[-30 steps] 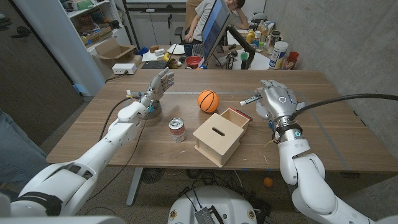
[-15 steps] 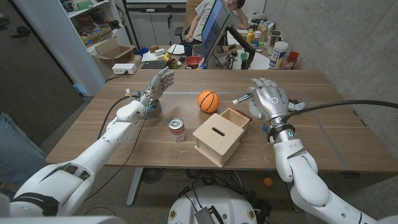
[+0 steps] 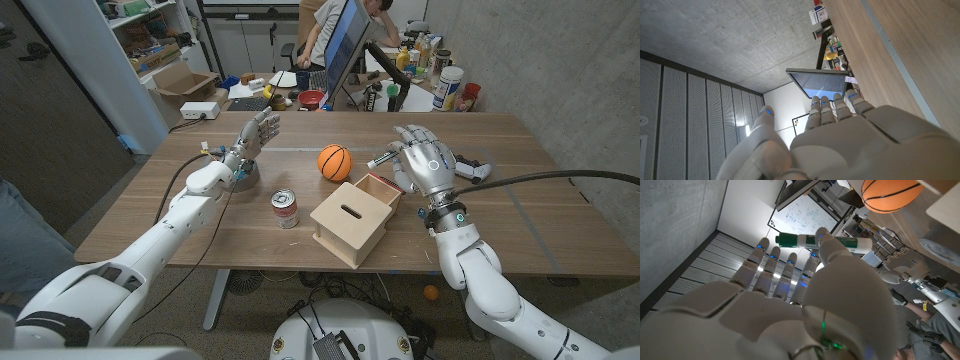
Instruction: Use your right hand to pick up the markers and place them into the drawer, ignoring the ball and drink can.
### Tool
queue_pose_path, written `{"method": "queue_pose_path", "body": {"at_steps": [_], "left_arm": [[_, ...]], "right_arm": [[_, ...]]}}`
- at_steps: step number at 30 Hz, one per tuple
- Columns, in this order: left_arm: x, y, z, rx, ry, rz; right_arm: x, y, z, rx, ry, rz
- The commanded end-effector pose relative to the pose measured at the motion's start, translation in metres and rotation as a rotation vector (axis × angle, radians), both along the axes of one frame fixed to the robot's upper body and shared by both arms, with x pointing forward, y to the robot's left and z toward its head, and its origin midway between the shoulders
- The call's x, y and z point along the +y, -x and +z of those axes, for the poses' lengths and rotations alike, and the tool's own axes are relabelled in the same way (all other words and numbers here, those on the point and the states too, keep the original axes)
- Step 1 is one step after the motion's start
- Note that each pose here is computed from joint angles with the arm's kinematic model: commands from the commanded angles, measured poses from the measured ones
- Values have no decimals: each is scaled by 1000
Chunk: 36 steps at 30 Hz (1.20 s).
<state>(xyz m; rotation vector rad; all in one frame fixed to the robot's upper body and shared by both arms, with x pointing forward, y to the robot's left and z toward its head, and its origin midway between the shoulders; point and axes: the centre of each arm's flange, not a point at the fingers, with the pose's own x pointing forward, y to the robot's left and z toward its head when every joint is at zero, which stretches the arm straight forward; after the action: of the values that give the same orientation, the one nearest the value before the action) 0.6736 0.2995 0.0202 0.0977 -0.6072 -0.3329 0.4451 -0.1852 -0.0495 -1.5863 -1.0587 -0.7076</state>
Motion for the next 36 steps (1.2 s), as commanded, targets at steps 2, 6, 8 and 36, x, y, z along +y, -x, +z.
{"method": "queue_pose_path", "body": {"at_steps": [2, 6, 8, 36], "left_arm": [[-1, 4, -1, 3, -13, 8], [0, 6, 0, 1, -18, 14], [0, 8, 1, -2, -19, 16], [-4, 31, 9, -29, -102, 35]], "right_arm": [[-11, -19, -13, -116, 65, 26], [-16, -27, -12, -124, 110, 31], [-18, -30, -12, -129, 128, 33], [-42, -45, -50, -115, 186, 34]]}}
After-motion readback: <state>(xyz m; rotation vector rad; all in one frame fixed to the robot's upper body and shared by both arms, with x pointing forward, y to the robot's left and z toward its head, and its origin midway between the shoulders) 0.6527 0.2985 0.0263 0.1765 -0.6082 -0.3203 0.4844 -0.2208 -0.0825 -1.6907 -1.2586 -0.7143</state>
